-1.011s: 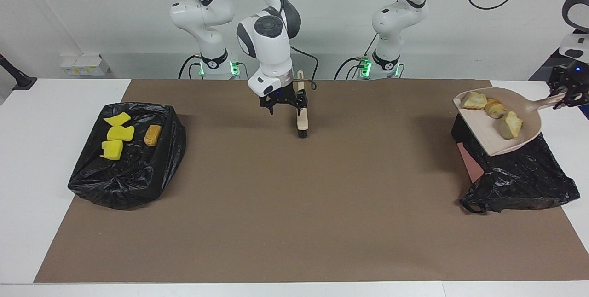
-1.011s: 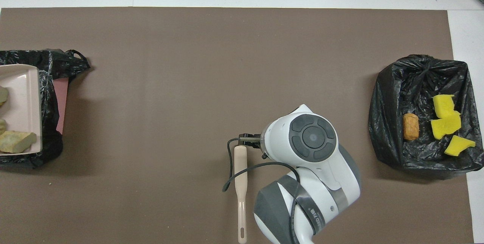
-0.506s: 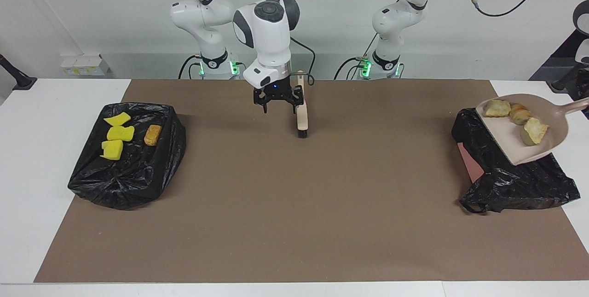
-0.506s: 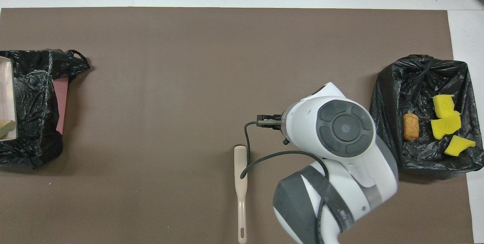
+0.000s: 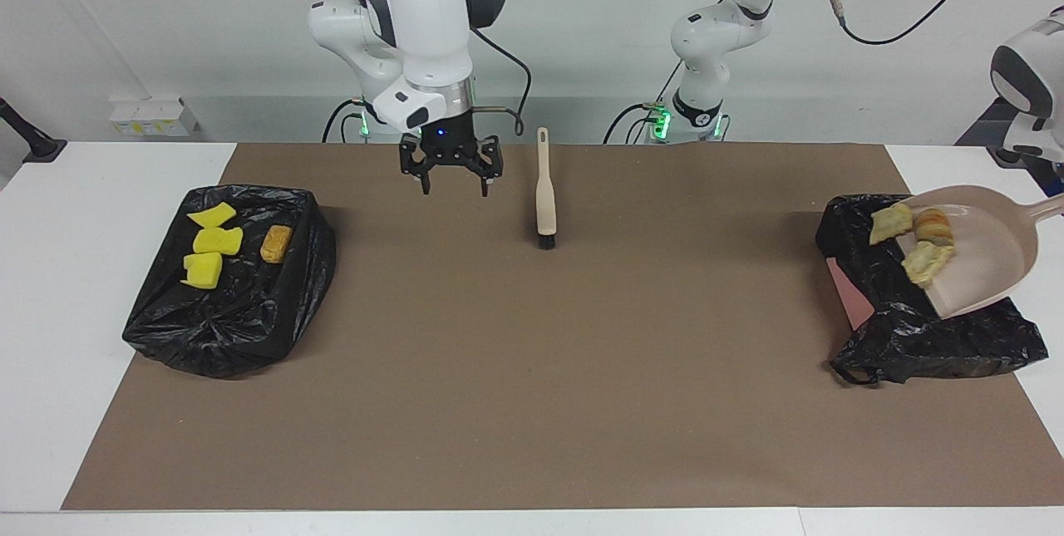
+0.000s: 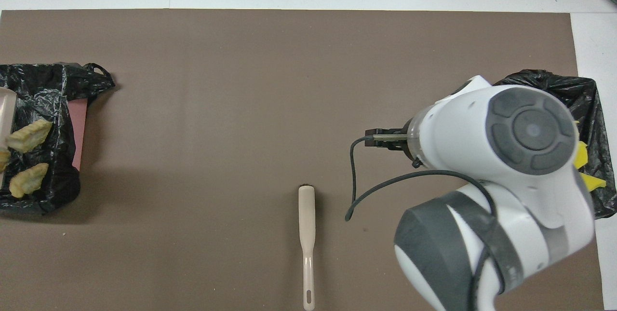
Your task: Sweep and dump trash in bin
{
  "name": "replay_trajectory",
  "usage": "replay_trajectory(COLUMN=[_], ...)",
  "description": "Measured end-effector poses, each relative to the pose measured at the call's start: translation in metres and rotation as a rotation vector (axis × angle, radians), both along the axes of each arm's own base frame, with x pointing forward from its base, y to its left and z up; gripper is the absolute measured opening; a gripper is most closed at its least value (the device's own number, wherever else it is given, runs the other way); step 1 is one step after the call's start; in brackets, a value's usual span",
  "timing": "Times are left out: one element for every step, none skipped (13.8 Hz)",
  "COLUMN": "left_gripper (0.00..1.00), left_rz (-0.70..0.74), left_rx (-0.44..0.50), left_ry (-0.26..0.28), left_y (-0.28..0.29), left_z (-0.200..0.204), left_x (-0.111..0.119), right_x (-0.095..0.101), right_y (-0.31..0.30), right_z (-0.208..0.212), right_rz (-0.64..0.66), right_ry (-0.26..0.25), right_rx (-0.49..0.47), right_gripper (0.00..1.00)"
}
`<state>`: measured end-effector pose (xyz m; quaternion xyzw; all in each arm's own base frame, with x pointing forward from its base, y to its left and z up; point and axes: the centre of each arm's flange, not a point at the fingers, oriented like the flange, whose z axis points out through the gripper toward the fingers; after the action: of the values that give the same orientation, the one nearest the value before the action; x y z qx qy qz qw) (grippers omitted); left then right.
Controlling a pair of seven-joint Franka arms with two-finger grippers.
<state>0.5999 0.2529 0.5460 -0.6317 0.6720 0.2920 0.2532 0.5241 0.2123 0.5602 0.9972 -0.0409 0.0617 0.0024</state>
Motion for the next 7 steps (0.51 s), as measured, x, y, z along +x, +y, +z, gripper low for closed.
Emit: replay_trajectory(left_gripper=[0.32, 0.32, 0.32, 0.32, 0.32, 0.32, 0.32], left_rz=[-0.015, -0.026, -0.036, -0.045, -0.053, -0.063, -0.074], left_rx=[0.044, 0.085, 0.124, 0.158, 0.187, 0.208, 0.226], left_ry=[0.012, 0.023, 0.034, 0.043, 0.050, 0.054, 0.057], left_y=[-0.001, 0.000, 0.002, 0.004, 0.004, 0.001, -0.003], left_z=[0.004, 0.007, 0.010, 0.013, 0.016, 0.018, 0.021], left_x=[0.001, 0.001, 0.001, 0.001, 0.001, 0.002, 0.004], right_x=[0.003, 0.004, 0.003, 0.002, 0.001, 0.001, 0.003], right_y=[-0.017, -0.033, -0.046, -0.058, -0.071, -0.088, -0.106], right_z=[0.011, 0.021, 0.029, 0.036, 0.043, 0.048, 0.052], right_rz=[0.003, 0.008, 0.008, 0.000, -0.013, -0.023, -0.021], right_ry=[-0.007, -0.009, -0.009, -0.005, 0.004, 0.013, 0.021], right_rx=[-0.005, -0.012, -0.018, -0.023, -0.027, -0.032, -0.035], right_gripper=[1.00, 1.00, 1.00, 1.00, 1.00, 1.00, 1.00])
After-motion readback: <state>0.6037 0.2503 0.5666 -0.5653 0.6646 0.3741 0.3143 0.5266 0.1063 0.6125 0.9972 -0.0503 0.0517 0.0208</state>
